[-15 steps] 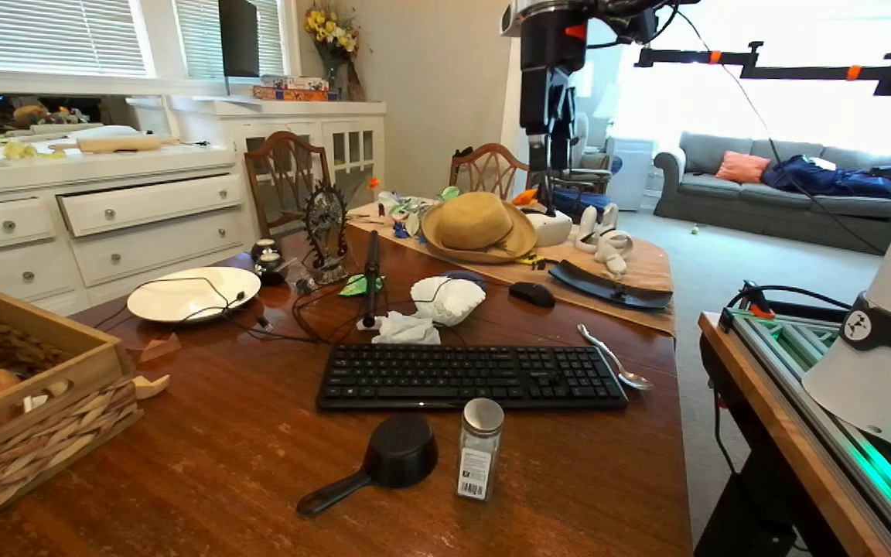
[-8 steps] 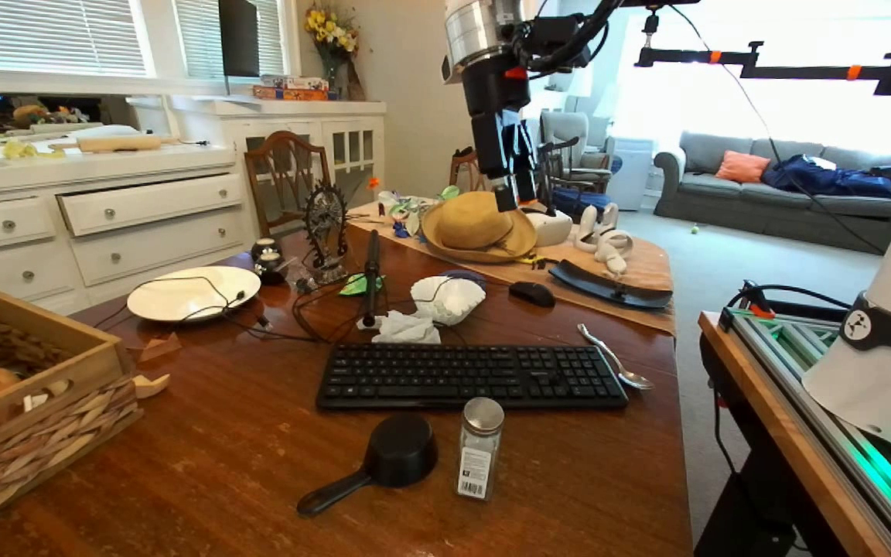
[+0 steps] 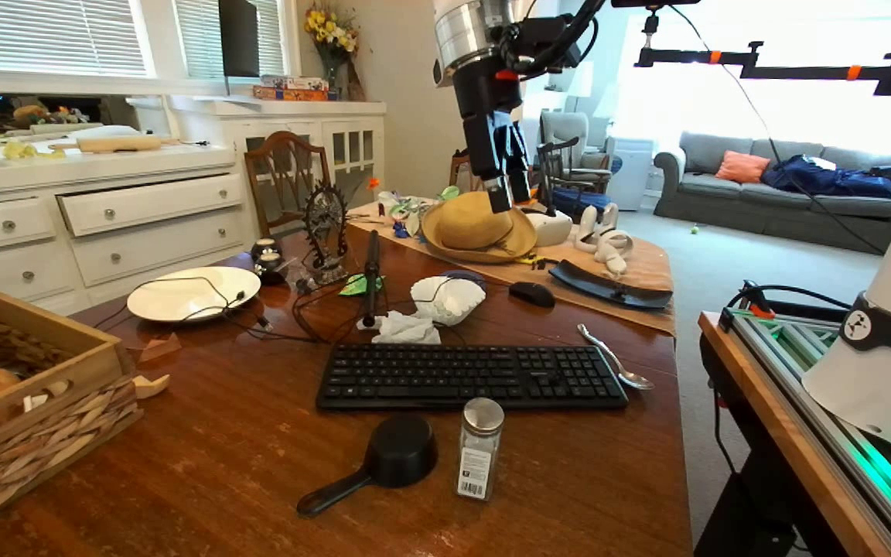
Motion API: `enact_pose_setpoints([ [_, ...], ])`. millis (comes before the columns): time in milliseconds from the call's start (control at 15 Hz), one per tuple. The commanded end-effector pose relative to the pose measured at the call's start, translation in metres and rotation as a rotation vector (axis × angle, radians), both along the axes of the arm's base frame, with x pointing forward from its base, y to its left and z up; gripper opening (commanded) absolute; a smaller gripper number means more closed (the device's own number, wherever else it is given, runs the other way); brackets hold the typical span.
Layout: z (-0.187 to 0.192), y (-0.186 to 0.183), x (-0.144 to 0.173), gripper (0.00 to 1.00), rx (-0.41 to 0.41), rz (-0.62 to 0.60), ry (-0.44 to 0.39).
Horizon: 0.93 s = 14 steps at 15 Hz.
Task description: Pick up the lid from the bottle and put it on the table
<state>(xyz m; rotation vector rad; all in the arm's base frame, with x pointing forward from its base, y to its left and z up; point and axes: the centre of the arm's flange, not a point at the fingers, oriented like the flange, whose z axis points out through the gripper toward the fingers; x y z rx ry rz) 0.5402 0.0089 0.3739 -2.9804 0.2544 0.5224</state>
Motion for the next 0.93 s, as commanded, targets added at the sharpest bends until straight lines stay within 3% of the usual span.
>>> enact_pose_setpoints([
  [0, -0.017, 0.014, 0.029, 1.00, 0.020, 0.063, 0.037],
  [267, -0.048, 0.052, 0.070, 1.00, 0.047, 0.189, 0.072],
  [467, -0.076, 0.102, 0.102, 1.00, 0.057, 0.291, 0.143],
  [667, -0.101, 0.153, 0.115, 1.00, 0.082, 0.372, 0.270],
  [867, -0.115, 0.183, 0.103, 1.00, 0.082, 0.403, 0.434],
])
